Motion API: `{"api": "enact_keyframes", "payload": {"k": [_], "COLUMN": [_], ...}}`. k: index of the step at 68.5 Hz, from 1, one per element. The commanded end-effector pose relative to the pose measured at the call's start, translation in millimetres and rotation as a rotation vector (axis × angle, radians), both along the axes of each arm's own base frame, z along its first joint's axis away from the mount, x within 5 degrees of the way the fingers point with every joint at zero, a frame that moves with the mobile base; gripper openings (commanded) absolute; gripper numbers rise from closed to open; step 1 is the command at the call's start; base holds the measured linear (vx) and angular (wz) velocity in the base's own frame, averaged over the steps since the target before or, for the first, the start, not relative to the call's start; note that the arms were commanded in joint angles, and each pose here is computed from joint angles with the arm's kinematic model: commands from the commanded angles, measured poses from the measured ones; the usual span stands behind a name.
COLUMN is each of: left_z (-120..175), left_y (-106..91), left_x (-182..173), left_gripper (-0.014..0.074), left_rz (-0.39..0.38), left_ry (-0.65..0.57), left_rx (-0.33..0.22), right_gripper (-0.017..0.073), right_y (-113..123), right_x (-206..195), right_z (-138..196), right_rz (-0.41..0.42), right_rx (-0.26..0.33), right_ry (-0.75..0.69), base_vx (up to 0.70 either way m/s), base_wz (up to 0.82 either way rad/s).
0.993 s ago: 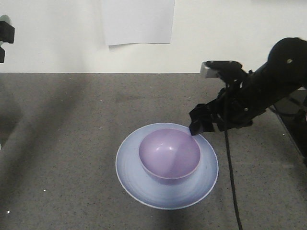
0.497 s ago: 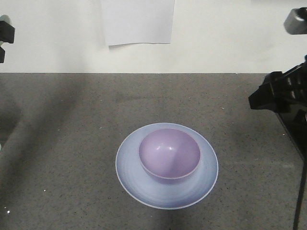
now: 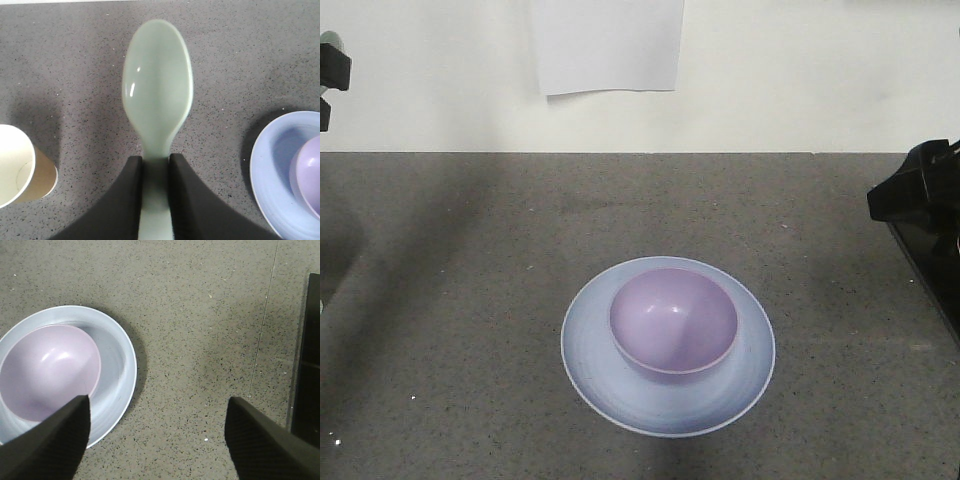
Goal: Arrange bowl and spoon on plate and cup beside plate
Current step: 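Raise the right gripper away from the bowl, then swing the left gripper holding the green spoon over the bowl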
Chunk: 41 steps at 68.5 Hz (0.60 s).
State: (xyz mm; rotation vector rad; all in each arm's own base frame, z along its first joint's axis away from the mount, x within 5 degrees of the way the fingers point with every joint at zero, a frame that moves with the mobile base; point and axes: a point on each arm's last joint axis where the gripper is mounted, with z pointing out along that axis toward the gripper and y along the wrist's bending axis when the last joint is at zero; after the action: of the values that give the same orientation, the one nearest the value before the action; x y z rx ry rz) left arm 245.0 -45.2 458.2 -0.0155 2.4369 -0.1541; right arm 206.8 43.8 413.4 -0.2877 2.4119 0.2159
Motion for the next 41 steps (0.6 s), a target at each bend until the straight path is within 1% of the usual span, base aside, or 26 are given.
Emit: {"api": "enact_keyframes", "payload": {"k": [1,13,24,33,41], "left_z": [15,16,15,13,8], "left_y": [-0.5,-0.7,-1.5,-9.5,-21.5], "left_x": [-9,-8,-9,-8,-2], "left_gripper": [-0.0006,-0.0006,-0.0006,-0.0006,-0.0008], "left_rz": [-0.010,-0.011,-0.021,-0.135,-0.240], "left_ry": [-0.073,-0.087,-0.072,-0.069,-0.045], "left_rx": [-0.017,-0.020,-0.022,-0.029,-0.065], "right_gripper": [0.0545,0.0545,0.0545,0.0542,0.0542], "right_y": [-2,-2,-2,-2,-2], "right_x": [-1,-1,-1,0,0], "right_z": [15,15,15,16,16], "right_rz": [-0.017,-0.018,-0.019,-0.019,-0.019], "right_rx": [0.016,0.017,0.017,0.018,0.018], "right_ry": [-0.103,-0.110,-0.114,-0.117,-0.118], "base_vx": [0.00,0.00,0.00,0.00,0.00], "base_wz": [0.00,0.00,0.00,0.00,0.00]}}
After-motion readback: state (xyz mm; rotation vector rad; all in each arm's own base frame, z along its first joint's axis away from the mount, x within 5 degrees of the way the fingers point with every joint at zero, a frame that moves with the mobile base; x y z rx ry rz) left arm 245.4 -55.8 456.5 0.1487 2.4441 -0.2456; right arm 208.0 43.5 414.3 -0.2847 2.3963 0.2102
